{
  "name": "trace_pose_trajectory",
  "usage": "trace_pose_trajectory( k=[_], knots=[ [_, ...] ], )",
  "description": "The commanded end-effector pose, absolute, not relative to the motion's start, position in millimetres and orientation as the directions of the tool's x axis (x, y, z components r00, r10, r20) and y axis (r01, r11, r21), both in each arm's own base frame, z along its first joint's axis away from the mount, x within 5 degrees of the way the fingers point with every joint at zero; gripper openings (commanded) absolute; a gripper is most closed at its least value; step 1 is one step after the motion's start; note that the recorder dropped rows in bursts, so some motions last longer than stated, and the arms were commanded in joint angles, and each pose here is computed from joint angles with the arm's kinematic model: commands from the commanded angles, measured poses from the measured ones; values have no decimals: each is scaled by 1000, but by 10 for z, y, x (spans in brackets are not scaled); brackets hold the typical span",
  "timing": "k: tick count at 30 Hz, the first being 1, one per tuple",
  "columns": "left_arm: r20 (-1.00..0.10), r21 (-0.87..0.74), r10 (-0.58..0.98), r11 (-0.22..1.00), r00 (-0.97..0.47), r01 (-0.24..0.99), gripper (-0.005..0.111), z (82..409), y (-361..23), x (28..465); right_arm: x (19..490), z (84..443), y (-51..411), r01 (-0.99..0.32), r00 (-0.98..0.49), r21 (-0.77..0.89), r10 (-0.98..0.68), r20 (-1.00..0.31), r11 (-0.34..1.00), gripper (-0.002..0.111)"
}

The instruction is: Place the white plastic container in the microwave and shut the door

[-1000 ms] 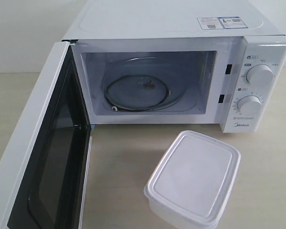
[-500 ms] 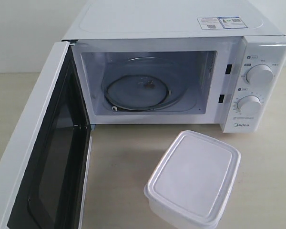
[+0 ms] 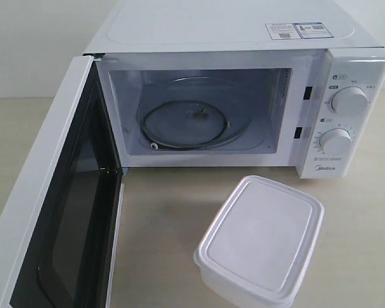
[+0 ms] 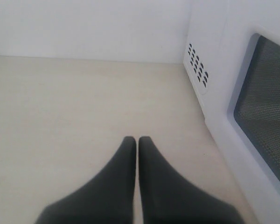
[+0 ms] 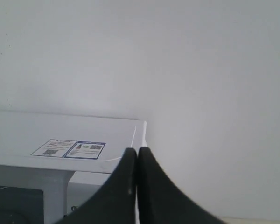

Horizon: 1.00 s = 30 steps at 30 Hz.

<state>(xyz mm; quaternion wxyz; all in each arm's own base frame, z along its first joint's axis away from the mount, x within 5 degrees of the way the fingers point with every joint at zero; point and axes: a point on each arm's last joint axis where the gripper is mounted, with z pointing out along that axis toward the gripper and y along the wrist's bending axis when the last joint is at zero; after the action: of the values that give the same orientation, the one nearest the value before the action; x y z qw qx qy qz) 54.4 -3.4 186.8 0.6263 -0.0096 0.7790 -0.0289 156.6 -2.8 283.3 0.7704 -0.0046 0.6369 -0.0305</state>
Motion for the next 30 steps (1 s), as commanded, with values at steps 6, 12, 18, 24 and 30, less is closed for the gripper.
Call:
trace_pose_trajectory(
  k=[6,12,18,24,30],
  knots=[
    [-977,-49,-44,999,-208,16,4,1865,-30,545,1886,2500,-29,32,-2,-52,-52,-999,998,0],
    [-977,-49,-44,999,-208,16,4,1865,-30,545,1950,2181,-17,16,-73,-37,-36,-997,999,0],
    [-977,-49,-44,999,-208,16,4,1865,-30,545,1830,1793,47,-54,-167,-11,-19,-986,998,0],
    [-977,-49,-44,999,-208,16,4,1865,-30,545,1776,1490,74,-85,-250,-7,-28,-968,996,0],
    [-977,-49,-44,999,-208,16,4,1865,-30,545,1843,1092,80,-68,-377,64,34,-925,996,0]
  ],
)
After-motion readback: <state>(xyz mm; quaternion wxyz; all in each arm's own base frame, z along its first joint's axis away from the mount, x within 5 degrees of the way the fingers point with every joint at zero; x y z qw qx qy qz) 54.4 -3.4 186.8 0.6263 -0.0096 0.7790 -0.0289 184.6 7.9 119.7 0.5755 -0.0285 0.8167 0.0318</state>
